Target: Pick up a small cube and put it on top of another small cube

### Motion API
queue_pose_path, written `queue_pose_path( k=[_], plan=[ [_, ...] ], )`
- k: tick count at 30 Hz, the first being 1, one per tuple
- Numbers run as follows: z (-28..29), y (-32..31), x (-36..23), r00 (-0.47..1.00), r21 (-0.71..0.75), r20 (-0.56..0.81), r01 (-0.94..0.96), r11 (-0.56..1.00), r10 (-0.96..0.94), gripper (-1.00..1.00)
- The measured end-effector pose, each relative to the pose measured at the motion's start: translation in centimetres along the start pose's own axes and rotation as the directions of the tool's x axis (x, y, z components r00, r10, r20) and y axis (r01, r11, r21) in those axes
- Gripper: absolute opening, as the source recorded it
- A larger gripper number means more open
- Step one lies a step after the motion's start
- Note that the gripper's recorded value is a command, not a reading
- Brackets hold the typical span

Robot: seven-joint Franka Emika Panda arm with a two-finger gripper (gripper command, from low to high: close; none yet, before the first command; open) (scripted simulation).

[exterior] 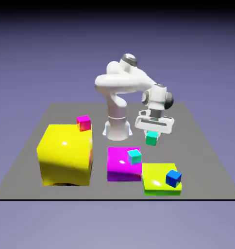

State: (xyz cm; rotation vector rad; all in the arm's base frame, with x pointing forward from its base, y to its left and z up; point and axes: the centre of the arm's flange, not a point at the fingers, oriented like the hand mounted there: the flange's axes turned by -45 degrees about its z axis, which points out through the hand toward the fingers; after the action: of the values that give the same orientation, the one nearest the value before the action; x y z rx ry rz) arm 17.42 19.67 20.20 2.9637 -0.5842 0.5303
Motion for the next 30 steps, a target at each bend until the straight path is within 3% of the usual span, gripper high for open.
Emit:
queue_pose_path(
  k=[15,30],
  plan=[
    [-5.0,3.8,14.9,0.994,-0.021,0.059,-0.091,0.996,0.092,-1.00],
    [-13.1,20.4,26.2,0.975,-0.061,-0.005,-0.224,0.973,0.224,-1.00]
  ],
)
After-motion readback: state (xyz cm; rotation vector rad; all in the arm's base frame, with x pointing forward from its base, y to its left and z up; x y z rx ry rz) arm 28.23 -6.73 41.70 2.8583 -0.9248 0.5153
